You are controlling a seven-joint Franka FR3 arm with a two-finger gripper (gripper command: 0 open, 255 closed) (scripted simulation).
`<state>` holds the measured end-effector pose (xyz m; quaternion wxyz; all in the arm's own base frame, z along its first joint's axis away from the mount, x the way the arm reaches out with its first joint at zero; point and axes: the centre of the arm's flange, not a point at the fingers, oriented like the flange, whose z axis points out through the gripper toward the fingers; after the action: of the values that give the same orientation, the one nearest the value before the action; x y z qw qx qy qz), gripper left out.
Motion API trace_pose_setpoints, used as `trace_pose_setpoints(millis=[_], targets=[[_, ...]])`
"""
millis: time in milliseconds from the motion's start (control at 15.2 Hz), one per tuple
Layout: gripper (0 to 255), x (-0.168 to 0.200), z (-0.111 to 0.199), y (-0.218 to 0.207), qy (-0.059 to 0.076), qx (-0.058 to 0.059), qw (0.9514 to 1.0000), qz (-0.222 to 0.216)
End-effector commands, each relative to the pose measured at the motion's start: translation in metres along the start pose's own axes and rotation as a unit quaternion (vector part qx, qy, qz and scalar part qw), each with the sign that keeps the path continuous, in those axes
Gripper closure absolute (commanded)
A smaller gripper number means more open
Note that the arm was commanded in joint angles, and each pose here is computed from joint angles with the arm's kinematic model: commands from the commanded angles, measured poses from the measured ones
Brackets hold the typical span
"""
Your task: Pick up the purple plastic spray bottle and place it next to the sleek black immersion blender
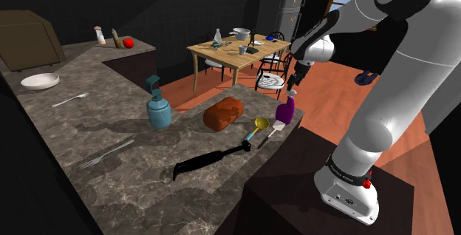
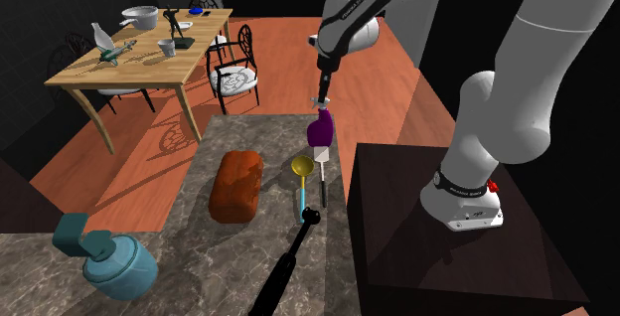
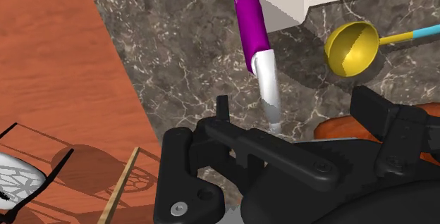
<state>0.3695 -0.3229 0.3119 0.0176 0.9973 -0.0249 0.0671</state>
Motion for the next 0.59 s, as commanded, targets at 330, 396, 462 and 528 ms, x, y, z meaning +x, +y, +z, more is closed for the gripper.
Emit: trace_pose_setpoints(millis=[330,396,462,528], targets=[[0,-0.002,0.04,0.008,0.002,0.0,1.0,0.0],[0,-0.002,0.045,0.008,0.002,0.0,1.0,0.0],[0,-0.002,0.048,0.008,0.002,0.0,1.0,0.0],[0,-0.002,0.048,0.008,0.002,0.0,1.0,0.0]])
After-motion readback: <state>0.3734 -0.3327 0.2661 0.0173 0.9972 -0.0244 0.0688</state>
